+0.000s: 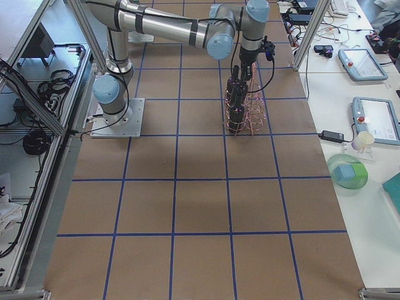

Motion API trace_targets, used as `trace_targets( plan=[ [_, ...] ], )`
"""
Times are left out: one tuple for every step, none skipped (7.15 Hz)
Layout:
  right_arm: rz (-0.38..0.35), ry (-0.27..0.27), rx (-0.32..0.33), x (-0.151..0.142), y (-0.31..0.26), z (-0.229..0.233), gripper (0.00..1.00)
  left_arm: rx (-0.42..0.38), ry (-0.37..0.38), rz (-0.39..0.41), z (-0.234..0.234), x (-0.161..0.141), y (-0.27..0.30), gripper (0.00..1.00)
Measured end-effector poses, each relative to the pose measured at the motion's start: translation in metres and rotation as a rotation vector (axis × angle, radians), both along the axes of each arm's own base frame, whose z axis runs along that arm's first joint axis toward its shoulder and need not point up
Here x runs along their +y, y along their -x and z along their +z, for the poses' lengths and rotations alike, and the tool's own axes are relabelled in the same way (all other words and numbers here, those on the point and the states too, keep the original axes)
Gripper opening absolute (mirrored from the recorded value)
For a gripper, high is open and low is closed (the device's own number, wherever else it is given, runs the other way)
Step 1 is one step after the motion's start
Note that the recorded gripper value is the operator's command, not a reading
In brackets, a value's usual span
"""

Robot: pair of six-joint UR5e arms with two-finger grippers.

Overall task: Place wine into wine basket
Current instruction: 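Lower the bottle into the empty middle slot of the rack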

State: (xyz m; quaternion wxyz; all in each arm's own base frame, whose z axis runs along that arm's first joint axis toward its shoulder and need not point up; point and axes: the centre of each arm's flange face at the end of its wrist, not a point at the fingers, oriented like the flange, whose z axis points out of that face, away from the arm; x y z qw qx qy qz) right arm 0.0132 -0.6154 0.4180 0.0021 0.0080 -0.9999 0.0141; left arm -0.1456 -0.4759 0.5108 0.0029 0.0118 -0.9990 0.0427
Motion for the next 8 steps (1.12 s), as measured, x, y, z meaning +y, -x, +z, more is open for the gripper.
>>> trace_targets(
  plan=[
    [0.001,-0.003,0.0,0.002,0.0,-0.011,0.0,0.0,-0.001,-0.001,0.0,0.0,0.0,1.0],
    [0.001,-0.005,-0.001,0.003,-0.001,-0.02,0.05,0.0,-0.002,-0.001,0.0,0.001,0.0,1.0],
    [0.003,-0.009,-0.001,0.004,-0.001,-0.025,0.24,0.0,-0.002,0.0,0.0,0.001,0.0,1.0],
    [0.008,-0.012,-0.001,0.005,-0.001,-0.029,0.67,0.0,-0.002,0.0,0.0,0.001,0.0,1.0],
    [0.009,-0.012,-0.001,0.006,-0.001,-0.029,1.0,-0.002,-0.002,0.0,0.0,0.001,0.0,1.0],
    [0.01,-0.009,0.001,0.007,-0.001,-0.027,1.0,-0.005,-0.002,0.0,0.0,0.001,0.0,1.0],
    [0.01,0.004,0.007,0.009,-0.001,-0.018,1.0,-0.008,-0.003,-0.001,0.0,0.001,0.0,1.0],
    [0.011,0.028,0.015,0.015,-0.003,-0.001,1.0,-0.008,-0.003,-0.003,0.0,0.001,0.0,1.0]
  ],
)
